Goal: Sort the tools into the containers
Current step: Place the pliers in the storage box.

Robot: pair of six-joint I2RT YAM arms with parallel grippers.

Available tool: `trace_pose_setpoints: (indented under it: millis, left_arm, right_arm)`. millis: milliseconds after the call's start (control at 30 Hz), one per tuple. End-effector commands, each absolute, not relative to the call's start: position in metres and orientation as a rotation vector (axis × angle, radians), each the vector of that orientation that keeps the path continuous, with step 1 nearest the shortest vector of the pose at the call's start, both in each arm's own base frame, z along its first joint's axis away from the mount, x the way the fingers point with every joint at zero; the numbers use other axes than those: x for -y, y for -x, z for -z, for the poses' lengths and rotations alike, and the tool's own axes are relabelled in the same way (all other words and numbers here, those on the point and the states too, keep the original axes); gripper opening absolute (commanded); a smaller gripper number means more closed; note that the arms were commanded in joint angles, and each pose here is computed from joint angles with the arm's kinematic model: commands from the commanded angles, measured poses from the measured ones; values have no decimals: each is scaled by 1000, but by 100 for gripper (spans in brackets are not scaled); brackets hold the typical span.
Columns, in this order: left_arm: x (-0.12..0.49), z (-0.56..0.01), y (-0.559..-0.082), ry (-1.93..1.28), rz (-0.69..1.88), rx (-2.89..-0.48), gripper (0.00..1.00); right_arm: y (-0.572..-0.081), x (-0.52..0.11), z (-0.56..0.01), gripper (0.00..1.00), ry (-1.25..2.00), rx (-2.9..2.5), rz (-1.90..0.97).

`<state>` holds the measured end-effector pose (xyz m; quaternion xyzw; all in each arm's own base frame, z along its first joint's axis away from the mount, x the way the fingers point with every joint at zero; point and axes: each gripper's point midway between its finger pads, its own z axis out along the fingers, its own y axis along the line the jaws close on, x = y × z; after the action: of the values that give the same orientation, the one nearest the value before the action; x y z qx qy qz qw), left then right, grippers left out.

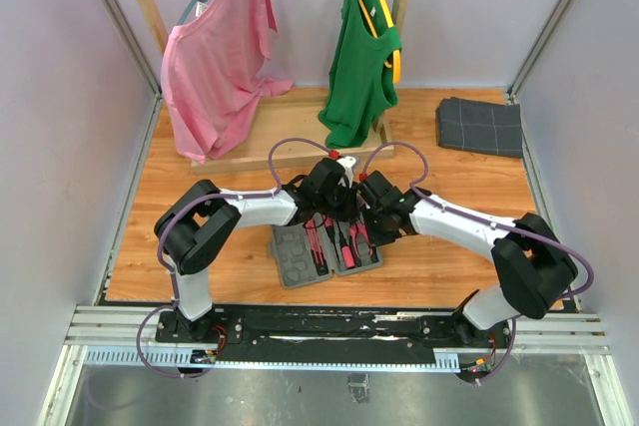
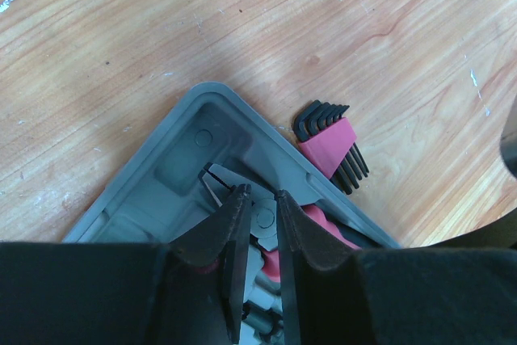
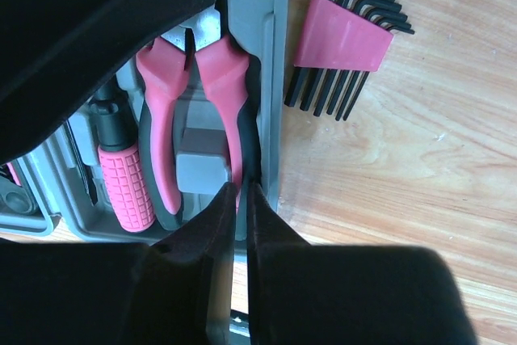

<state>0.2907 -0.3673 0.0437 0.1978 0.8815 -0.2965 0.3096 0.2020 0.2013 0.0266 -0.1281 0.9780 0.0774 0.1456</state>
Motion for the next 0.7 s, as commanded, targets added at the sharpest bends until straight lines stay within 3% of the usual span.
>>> trace_pose_setpoints:
  millis: [0, 300, 667]
  left_arm:
    - [371, -39, -290, -548, 768, -2330, 24]
    - [371, -39, -289, -548, 769, -2332, 24]
    - [371, -38, -290, -547, 766, -2332, 24]
  right_arm:
    - [-161, -148, 41, 3, 376, -2971, 86]
    - [-156, -144, 49, 1, 351, -2953, 108]
    - [-206, -176, -44, 16, 358, -2612, -107]
